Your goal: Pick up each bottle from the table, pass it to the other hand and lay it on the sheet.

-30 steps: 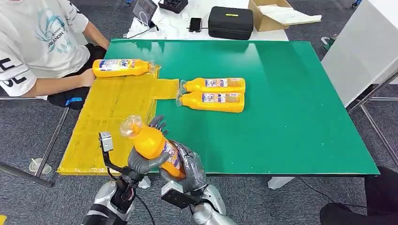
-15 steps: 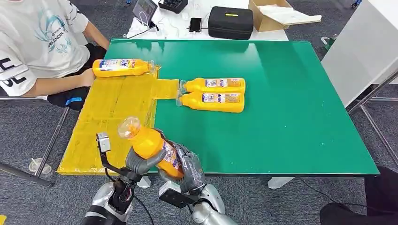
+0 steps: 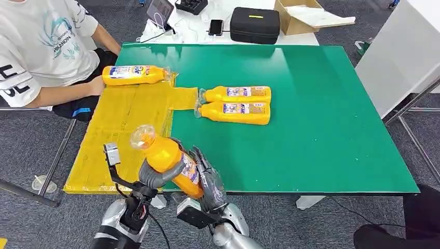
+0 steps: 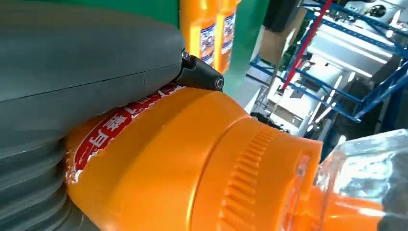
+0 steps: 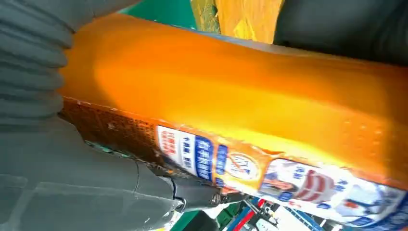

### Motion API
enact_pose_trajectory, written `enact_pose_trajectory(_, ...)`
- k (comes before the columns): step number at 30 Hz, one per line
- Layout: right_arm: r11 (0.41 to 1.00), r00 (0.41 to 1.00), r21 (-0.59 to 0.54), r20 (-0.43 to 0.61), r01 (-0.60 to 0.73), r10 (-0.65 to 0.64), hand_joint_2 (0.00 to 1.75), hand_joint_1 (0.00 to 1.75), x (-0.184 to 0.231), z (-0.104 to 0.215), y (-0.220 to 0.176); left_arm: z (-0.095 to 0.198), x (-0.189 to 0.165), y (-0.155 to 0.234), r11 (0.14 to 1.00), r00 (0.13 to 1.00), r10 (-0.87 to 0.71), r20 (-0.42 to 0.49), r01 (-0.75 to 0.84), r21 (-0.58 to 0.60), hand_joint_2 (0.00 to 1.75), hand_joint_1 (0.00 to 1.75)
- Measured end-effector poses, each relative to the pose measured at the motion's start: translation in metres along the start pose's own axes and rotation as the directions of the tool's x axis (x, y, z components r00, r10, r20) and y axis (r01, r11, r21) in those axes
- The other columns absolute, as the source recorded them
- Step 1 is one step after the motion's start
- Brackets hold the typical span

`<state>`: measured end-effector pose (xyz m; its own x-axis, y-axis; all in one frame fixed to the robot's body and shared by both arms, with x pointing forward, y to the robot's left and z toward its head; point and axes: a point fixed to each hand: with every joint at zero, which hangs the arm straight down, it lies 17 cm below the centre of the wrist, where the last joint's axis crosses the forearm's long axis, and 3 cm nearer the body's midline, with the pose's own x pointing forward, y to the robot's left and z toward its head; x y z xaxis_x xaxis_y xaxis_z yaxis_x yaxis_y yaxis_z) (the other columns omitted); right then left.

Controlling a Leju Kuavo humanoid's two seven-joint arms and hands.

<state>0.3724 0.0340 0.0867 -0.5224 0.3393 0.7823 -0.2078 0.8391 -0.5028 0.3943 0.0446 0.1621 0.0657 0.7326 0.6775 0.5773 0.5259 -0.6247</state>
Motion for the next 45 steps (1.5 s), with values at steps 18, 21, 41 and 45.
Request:
enact_pose_trajectory(18, 0.936, 0.942, -0.116, 0.086, 0.334, -0.325, 0.00, 0.00, 0.046, -0.017, -0.049, -0.008, 0.029, 0.036, 0.981, 0.988, -0.137, 0.077, 0.125, 0.151, 1.75, 1.75)
enact_pose_trajectory(21, 0.918, 0.936, -0.196, 0.137, 0.345, -0.323, 0.00, 0.00, 0.059, -0.017, -0.078, -0.010, 0.042, 0.053, 0.946, 0.959, -0.265, 0.098, 0.239, 0.220, 1.75, 1.75)
enact_pose_trajectory(41, 0.797, 0.886, -0.426, 0.372, 0.429, -0.277, 0.00, 0.00, 0.131, -0.016, -0.185, -0.057, 0.125, 0.151, -0.535, -0.522, -0.844, -0.122, 0.833, 0.144, 1.75, 1.75)
enact_pose_trajectory(45, 0.799, 0.886, -0.422, 0.369, 0.428, -0.280, 0.00, 0.00, 0.129, -0.015, -0.184, -0.044, 0.123, 0.174, -0.560, -0.546, -0.825, -0.145, 0.824, 0.083, 1.75, 1.75)
